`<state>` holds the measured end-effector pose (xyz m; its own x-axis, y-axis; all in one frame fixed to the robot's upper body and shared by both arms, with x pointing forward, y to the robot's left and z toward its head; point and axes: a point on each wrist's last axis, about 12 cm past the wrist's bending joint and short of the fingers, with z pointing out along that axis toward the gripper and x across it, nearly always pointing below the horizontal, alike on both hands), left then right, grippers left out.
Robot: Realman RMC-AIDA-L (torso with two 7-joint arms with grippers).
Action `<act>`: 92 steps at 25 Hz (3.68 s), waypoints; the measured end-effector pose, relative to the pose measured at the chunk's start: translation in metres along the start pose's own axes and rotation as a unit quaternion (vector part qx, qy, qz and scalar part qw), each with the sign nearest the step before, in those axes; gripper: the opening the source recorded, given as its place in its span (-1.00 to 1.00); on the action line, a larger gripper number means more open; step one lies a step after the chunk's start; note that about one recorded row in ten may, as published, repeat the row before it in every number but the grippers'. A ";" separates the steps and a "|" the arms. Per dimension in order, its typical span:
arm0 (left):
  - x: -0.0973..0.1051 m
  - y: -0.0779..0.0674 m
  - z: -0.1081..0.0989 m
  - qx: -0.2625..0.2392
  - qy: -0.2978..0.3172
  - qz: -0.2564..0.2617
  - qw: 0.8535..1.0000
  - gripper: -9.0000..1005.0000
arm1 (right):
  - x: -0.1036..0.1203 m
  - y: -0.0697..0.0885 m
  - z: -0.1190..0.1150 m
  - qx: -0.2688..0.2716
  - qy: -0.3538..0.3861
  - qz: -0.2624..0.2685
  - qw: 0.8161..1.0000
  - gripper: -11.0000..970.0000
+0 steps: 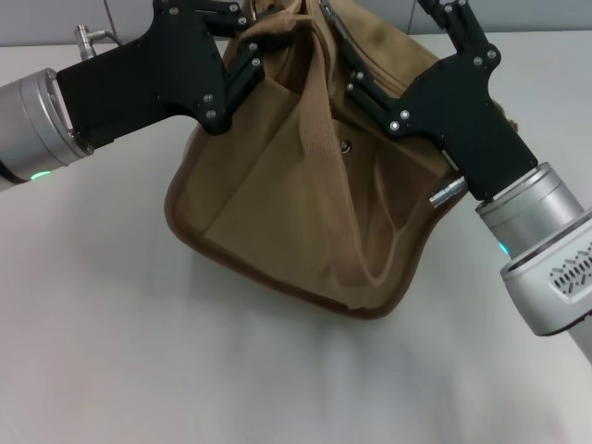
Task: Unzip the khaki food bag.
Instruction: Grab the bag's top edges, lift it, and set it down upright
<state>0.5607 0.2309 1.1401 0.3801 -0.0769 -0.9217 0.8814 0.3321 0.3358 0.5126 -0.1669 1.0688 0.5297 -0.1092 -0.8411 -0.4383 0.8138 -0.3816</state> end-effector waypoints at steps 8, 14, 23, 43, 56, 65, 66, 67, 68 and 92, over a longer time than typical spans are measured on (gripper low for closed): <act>0.000 0.001 0.001 0.001 -0.001 0.001 1.000 -0.79 | 0.001 0.001 0.002 -0.005 0.003 -0.001 1.000 0.69; 0.000 -0.001 0.002 0.004 -0.001 0.000 1.000 -0.78 | -0.001 0.002 0.006 -0.003 0.000 0.000 1.000 0.69; 0.000 -0.001 0.003 0.007 -0.001 -0.001 1.000 -0.77 | 0.003 0.000 0.014 0.000 0.017 -0.001 1.000 0.51; 0.000 -0.002 0.002 0.008 -0.001 -0.001 1.000 -0.76 | 0.000 0.013 0.027 -0.030 0.016 -0.019 0.999 0.26; 0.000 -0.002 0.002 0.009 -0.002 -0.001 1.000 -0.74 | -0.002 0.016 0.025 -0.029 0.013 -0.031 0.999 -0.08; 0.000 -0.002 0.003 0.009 -0.001 0.000 1.000 -0.74 | -0.002 0.016 0.027 -0.032 0.013 -0.031 0.999 -0.43; 0.000 -0.002 0.003 0.009 -0.001 0.000 1.000 -0.74 | -0.003 0.017 0.027 -0.032 0.012 -0.031 0.999 -0.47; 0.000 -0.002 0.003 0.009 -0.001 0.000 1.000 -0.73 | -0.003 0.017 0.028 -0.032 0.011 -0.030 0.999 -0.52; 0.000 -0.002 0.003 0.009 -0.001 0.000 1.000 -0.73 | -0.003 0.017 0.028 -0.032 0.010 -0.029 0.999 -0.56; 0.000 -0.002 0.001 0.002 -0.003 -0.001 1.000 -0.71 | 0.000 0.014 -0.009 0.005 0.035 -0.019 0.999 -0.94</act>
<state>0.5589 0.2295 1.1391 0.3799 -0.0841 -0.9212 0.8835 0.3280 0.3344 0.4998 -0.1604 1.0595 0.4928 -0.1799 -0.8513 -0.4117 0.8137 -0.4103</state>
